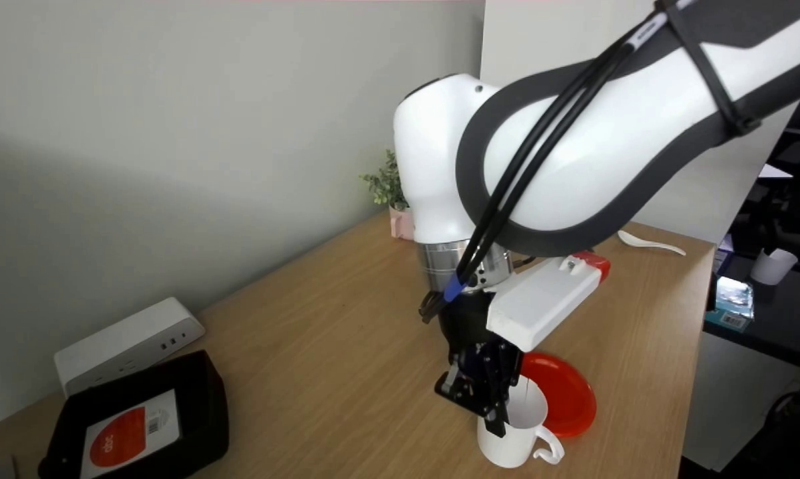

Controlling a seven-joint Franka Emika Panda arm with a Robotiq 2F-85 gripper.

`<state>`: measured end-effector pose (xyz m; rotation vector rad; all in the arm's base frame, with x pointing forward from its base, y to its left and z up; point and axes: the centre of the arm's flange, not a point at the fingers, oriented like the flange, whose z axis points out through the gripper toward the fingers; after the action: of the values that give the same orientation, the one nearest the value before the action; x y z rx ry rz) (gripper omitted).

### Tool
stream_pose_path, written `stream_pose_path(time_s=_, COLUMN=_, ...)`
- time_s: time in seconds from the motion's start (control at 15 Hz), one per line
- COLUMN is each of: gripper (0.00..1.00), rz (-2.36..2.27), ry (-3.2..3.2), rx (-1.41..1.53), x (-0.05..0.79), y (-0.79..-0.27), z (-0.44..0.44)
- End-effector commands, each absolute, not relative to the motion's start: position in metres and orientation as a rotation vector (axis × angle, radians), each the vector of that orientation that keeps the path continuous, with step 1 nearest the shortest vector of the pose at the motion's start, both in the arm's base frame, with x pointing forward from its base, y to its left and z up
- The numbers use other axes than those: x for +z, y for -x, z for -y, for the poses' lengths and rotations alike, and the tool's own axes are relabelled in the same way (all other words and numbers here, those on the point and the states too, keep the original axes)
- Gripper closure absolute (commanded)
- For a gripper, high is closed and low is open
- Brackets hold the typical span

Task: Put the white mug on top of the orange plate

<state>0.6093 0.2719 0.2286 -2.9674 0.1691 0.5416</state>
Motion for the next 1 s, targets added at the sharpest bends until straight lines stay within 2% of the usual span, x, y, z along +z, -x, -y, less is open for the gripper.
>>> stream_pose_path(time_s=0.0, gripper=0.98, rz=-0.168, ry=2.968, rx=0.542, x=0.229, y=-0.608, z=-0.272)
stream_pose_path(time_s=0.93, gripper=1.0, rz=-0.295, ry=2.986, rx=0.487, x=0.236, y=-0.601, z=-0.259)
